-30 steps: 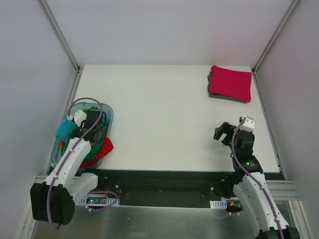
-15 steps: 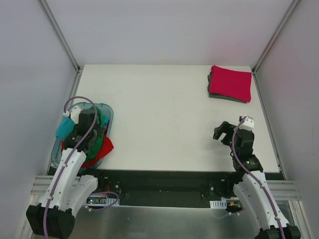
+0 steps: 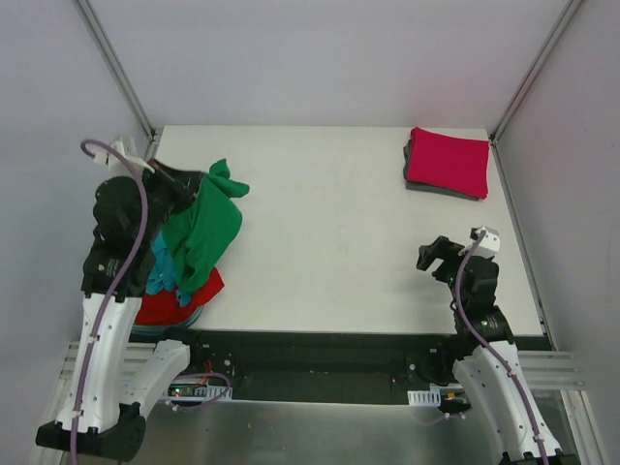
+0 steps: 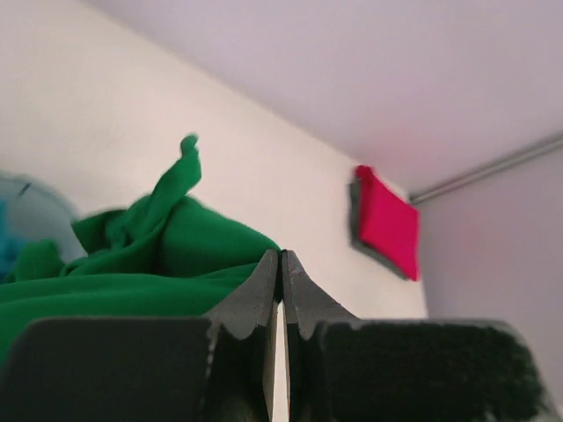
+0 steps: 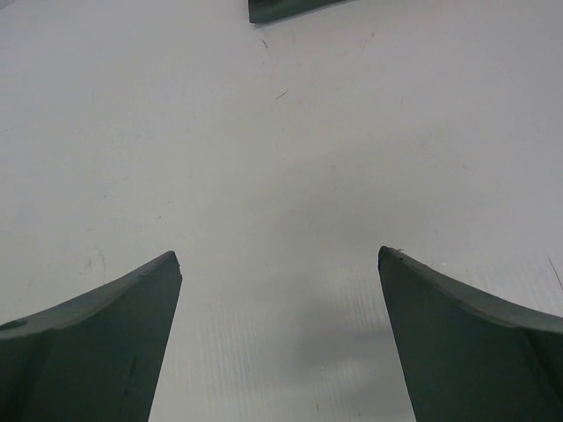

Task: Fold and stack the t-shirts
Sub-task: Grab crumpled tshirt from bin with the left arm, then move the tshirt to the center of the board

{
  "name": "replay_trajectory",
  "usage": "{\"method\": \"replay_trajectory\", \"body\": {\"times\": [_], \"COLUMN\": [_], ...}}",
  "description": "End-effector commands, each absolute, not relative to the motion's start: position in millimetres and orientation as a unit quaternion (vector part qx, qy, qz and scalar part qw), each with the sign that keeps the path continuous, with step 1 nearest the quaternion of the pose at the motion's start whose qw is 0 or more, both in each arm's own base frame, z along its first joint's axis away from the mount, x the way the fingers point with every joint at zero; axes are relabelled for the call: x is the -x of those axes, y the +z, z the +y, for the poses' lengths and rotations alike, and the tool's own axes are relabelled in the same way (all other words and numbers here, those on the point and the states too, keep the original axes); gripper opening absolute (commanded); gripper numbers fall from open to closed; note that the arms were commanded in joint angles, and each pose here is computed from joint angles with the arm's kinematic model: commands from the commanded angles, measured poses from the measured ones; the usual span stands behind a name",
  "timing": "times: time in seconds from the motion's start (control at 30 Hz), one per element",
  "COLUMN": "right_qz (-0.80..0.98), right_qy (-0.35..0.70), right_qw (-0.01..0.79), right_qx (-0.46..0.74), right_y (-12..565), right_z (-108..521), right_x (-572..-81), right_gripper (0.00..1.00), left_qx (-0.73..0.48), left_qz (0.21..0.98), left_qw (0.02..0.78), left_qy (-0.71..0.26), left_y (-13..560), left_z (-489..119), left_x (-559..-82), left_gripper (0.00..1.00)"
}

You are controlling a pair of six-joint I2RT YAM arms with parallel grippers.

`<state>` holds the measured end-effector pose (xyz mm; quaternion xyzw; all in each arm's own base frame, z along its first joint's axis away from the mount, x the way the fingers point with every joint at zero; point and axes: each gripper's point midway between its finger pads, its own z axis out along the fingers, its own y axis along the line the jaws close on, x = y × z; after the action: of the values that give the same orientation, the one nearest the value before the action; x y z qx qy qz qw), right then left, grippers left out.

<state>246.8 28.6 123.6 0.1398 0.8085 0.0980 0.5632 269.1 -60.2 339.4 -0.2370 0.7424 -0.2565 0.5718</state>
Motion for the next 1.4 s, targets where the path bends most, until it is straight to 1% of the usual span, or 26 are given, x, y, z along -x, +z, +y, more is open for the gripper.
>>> {"method": "replay_trajectory", "body": {"times": [0.0,0.07,0.13,0.23,0.3,0.37,0.43,0.5,0.53,0.57,0.6,0.67,0.77,0.93,1.07,1.17,1.23,1.3,1.37], "right_qz": [0.792,0.792,0.792,0.792,0.792,0.792,0.792,0.791,0.791,0.793,0.794,0.8,0.811,0.835,0.856,0.877,0.885,0.899,0.912], "right_qy": [0.1,0.099,0.096,0.092,0.086,0.084,0.084,0.084,0.082,0.081,0.081,0.088,0.117,0.195,0.278,0.277,0.289,0.275,0.246], "right_qw": [0.583,0.583,0.583,0.584,0.584,0.585,0.585,0.585,0.585,0.583,0.582,0.574,0.561,0.513,0.433,0.385,0.351,0.322,0.312], "right_qx": [-0.151,-0.15,-0.152,-0.152,-0.155,-0.155,-0.155,-0.155,-0.157,-0.157,-0.158,-0.151,-0.118,-0.043,0.042,0.081,0.101,0.111,0.106], "right_y": [139.6,139.5,139.6,138.8,138.9,139.3,138.9,138.5,138.6,137.5,136.9,134.3,133.0,124.4,111.6,99.1,90.7,76.4,63.6], "right_z": [25.8,25.5,24.3,23.1,20.5,19.6,19.5,19.6,18.7,18.5,18.6,22.7,38.5,78.9,131.3,161.0,181.1,190.2,191.6], "right_x": [-251.0,-251.1,-251.2,-250.9,-250.6,-249.7,-248.9,-248.8,-249.0,-249.2,-249.6,-250.6,-253.0,-252.3,-240.3,-232.9,-223.3,-214.3,-211.8], "right_gripper": [0.96,0.96,0.96,0.96,0.96,0.96,0.96,0.96,0.96,0.96,0.96,0.96,0.96,0.96,0.96,0.96,0.97,0.99,0.99], "left_qx": [0.074,0.006,-0.03,-0.065,-0.068,-0.05,-0.034,-0.025,-0.023,-0.013,0.0,0.03,0.049,0.049,0.056,0.06,0.055,0.055,0.054], "left_qz": [0.645,0.63,0.63,0.636,0.65,0.672,0.702,0.741,0.762,0.782,0.8,0.829,0.85,0.878,0.902,0.913,0.916,0.918,0.919], "left_qw": [0.657,0.64,0.619,0.595,0.579,0.571,0.559,0.52,0.499,0.48,0.471,0.458,0.448,0.399,0.34,0.311,0.306,0.3,0.297], "left_qy": [-0.384,-0.44,-0.469,-0.487,-0.488,-0.469,-0.44,-0.423,-0.412,-0.397,-0.373,-0.321,-0.274,-0.258,-0.259,-0.257,-0.254,-0.253,-0.254], "left_y": [491.0,533.0,545.2,545.3,530.8,505.0,466.6,413.9,386.3,359.8,338.1,305.0,279.8,225.7,179.1,154.7,142.9,133.2,125.8], "left_z": [-109.8,-138.7,-162.7,-197.4,-213.6,-219.3,-223.2,-230.4,-232.7,-231.1,-225.2,-209.0,-191.0,-183.7,-185.6,-186.9,-187.5,-186.5,-185.5], "left_x": [-275.2,-270.4,-277.1,-287.5,-298.9,-314.9,-330.7,-339.5,-343.1,-346.2,-350.4,-353.9,-348.5,-324.0,-304.1,-293.3,-287.2,-281.8,-277.9], "left_gripper": [0.0,0.0,0.0,0.0,0.0,0.0,0.0,0.02,0.15,0.48,0.98,0.99,0.99,0.99,0.99,0.99,0.99,0.99,0.99]}}
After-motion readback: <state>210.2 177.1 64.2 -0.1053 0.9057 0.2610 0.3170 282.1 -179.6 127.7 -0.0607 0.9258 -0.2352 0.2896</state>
